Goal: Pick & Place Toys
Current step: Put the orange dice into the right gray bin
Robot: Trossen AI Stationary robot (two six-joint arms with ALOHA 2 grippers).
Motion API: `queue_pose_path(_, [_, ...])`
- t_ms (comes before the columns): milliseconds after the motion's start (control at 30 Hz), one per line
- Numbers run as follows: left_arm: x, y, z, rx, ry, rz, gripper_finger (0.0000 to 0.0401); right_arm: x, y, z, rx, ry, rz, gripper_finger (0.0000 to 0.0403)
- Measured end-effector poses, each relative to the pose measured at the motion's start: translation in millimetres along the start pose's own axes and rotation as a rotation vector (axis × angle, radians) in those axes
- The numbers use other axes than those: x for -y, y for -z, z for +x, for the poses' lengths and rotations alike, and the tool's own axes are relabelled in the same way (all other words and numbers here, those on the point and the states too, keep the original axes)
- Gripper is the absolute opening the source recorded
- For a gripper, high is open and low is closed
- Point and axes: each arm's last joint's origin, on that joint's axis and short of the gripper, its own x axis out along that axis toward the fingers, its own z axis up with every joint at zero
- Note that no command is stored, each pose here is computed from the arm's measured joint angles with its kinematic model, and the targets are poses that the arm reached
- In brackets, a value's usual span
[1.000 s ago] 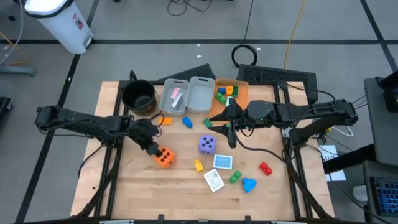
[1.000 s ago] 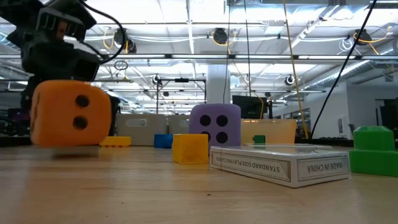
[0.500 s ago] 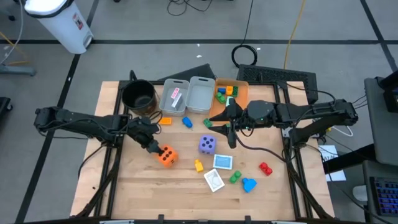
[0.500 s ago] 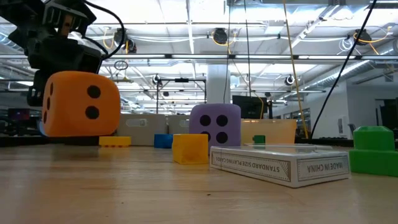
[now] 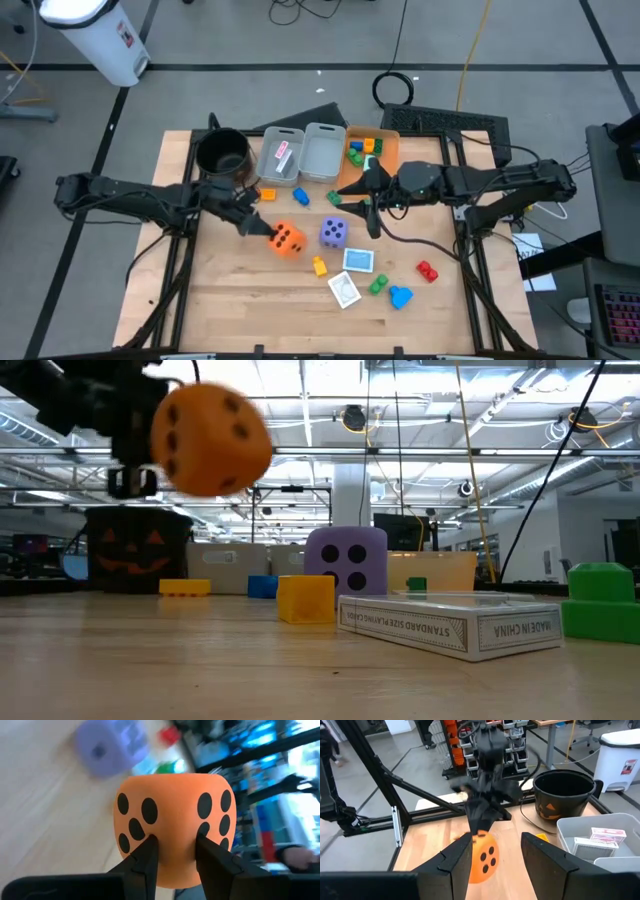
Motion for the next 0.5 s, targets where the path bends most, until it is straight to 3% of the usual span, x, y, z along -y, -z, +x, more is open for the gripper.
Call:
queue_pose_path(267, [23,-29,-13,0.256,0.251,0.122,0.0112,0,-5,-10,0.027,0.004,-0.06,0.016])
queue_pose_path(500, [29,-55,-29,0.433,0.248,0.171,0.0112,3,-11,-21,0.072,0.072,-0.068,0.016])
